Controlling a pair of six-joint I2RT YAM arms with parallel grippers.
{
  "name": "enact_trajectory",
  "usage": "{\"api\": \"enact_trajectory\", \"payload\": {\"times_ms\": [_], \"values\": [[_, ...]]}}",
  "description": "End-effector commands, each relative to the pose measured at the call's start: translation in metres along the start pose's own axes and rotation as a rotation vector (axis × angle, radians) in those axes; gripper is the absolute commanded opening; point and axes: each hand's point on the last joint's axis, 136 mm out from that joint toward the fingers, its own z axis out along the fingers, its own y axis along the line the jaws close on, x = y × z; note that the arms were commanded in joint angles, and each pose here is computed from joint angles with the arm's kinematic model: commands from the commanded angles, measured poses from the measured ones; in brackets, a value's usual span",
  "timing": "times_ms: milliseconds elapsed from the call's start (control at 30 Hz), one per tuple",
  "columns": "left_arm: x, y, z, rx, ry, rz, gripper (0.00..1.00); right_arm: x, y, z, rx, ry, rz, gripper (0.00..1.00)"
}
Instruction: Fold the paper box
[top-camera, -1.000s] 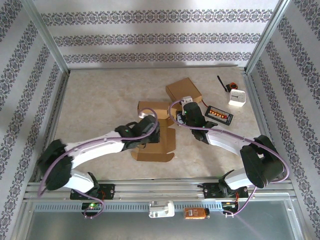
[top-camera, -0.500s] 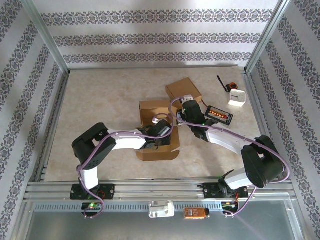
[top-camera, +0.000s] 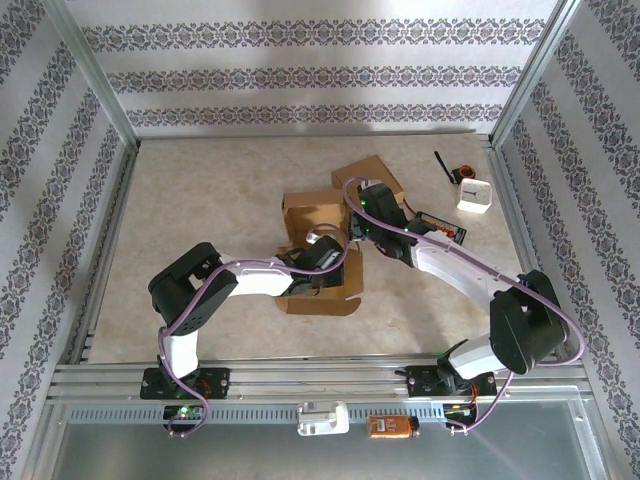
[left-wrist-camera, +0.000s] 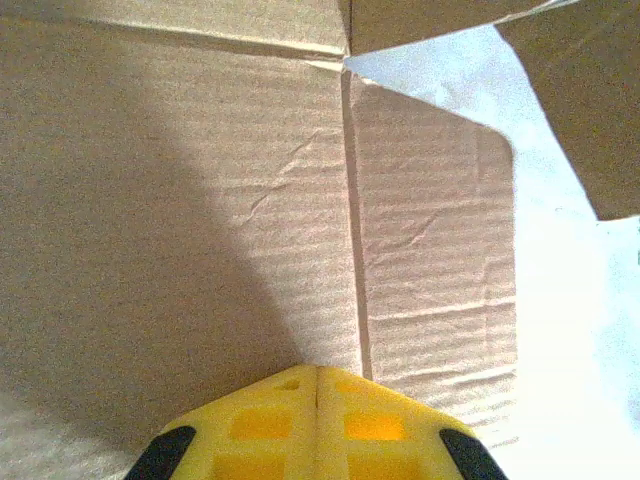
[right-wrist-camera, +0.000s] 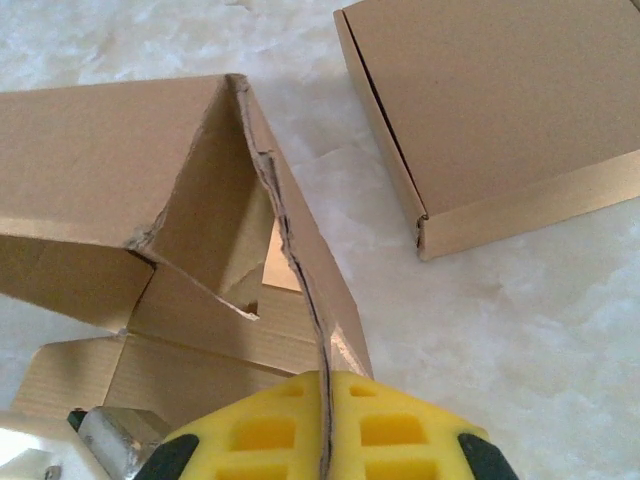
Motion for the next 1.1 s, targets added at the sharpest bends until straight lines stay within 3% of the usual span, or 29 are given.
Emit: {"api": "enact_trajectory", "payload": {"times_ms": [0, 200, 267, 400, 600, 867, 1067], "values": [[0.016, 0.038, 0.011, -0.134, 0.07, 0.03, 0.0, -0.003, 0.012, -0.004, -0.03, 0.04, 0.005, 0.0], [0.014, 0.034, 0.009, -0.119, 0.065, 0.025, 0.0, 0.0, 0.015, 0.0, -0.034, 0.084, 0.062, 0.02], [0.011, 0.028, 0.008, -0.093, 0.058, 0.014, 0.0, 0.009, 0.015, 0.006, -0.03, 0.085, 0.081, 0.06], [0.007, 0.017, 0.007, -0.051, 0.048, -0.005, 0.0, 0.03, 0.0, 0.019, 0.03, 0.078, 0.144, 0.07], [-0.002, -0.001, -0.008, 0.005, 0.043, -0.011, 0.22, 0.059, -0.014, 0.035, 0.064, 0.065, 0.187, 0.07], [-0.033, -0.005, -0.069, 0.014, -0.115, -0.049, 0.36, 0.053, -0.025, 0.024, 0.101, -0.003, 0.173, 0.08], [-0.06, 0.012, -0.145, -0.018, -0.309, -0.094, 0.37, 0.052, -0.025, 0.024, 0.099, -0.005, 0.164, 0.09]]}}
